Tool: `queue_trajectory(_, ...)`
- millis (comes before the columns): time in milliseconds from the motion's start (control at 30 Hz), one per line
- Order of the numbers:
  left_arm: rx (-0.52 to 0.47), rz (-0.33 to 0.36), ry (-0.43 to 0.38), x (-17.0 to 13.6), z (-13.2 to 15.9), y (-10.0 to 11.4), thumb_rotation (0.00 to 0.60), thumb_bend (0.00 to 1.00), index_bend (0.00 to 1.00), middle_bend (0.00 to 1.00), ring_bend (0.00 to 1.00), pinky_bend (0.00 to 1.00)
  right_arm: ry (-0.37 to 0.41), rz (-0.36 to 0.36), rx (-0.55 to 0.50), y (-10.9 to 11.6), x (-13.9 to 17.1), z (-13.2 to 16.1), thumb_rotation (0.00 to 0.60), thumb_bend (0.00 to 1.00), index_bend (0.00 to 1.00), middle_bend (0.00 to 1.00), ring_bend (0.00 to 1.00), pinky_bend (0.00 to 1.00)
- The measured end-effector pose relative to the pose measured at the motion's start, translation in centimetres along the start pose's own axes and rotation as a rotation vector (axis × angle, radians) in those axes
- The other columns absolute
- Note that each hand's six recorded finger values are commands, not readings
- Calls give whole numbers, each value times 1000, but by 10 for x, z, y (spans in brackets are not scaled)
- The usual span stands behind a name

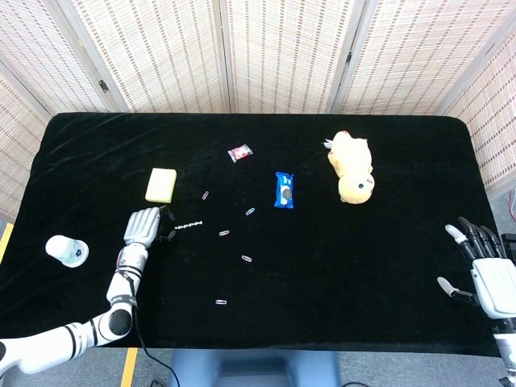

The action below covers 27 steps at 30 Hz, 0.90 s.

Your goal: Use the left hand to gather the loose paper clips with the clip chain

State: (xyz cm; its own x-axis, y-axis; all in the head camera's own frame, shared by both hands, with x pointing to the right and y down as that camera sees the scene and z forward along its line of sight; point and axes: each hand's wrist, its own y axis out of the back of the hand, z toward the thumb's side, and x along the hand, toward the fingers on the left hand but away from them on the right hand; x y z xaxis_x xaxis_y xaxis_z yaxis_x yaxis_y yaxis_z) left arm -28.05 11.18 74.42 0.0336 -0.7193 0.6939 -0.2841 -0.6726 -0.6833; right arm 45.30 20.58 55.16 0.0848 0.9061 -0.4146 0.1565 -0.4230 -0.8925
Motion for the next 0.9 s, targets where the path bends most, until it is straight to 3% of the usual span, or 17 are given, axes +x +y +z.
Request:
queue_trajectory(400,7,-46,-13,8,15,-18,600,395,457,1000,1000,1000,-14,-8,-6,3,4,-3,600,235,90,0,30,0)
queue_trajectory(900,21,-50,-2,17,13,-22,600,395,493,1000,1000,1000,-28,-6,-5,3,3,-5,600,235,90,0,29,0)
